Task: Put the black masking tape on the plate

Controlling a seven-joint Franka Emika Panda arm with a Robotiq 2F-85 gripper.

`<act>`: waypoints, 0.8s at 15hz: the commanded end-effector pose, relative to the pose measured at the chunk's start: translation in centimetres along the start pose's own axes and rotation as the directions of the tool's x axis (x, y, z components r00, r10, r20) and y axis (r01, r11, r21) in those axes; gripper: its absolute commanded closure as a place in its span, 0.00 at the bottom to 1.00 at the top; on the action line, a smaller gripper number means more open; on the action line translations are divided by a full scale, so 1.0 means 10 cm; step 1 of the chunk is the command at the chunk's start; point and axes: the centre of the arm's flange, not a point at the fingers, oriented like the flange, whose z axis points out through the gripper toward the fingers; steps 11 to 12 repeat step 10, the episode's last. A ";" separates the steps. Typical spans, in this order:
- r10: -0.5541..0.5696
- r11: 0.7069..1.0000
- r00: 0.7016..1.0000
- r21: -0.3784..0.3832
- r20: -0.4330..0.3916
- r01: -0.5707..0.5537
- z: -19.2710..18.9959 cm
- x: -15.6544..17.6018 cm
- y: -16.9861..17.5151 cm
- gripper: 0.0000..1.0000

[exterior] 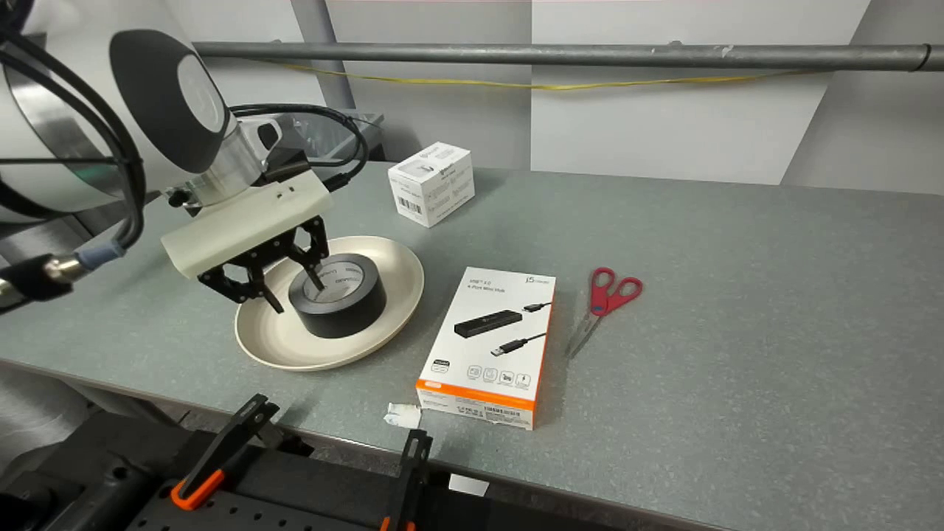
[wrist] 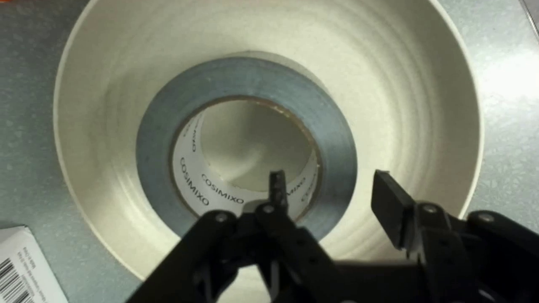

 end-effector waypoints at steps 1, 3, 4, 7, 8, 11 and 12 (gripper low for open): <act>0.010 1.000 0.999 -0.018 -0.038 -0.011 -0.01 0.02 -0.05 0.12; 0.023 1.000 0.999 -0.021 -0.041 -0.023 -0.03 0.05 -0.02 0.01; 0.029 0.999 0.999 -0.018 -0.038 -0.030 -0.04 0.06 -0.01 0.00; 0.021 1.000 1.000 -0.009 -0.013 -0.021 -0.03 0.06 0.04 0.00; 0.028 1.000 1.000 -0.009 -0.013 -0.028 -0.03 0.06 0.04 0.00; 0.034 0.999 0.999 -0.009 -0.013 -0.034 -0.03 0.06 0.04 0.00; 0.034 0.999 0.999 -0.009 -0.013 -0.034 -0.03 0.06 0.04 0.00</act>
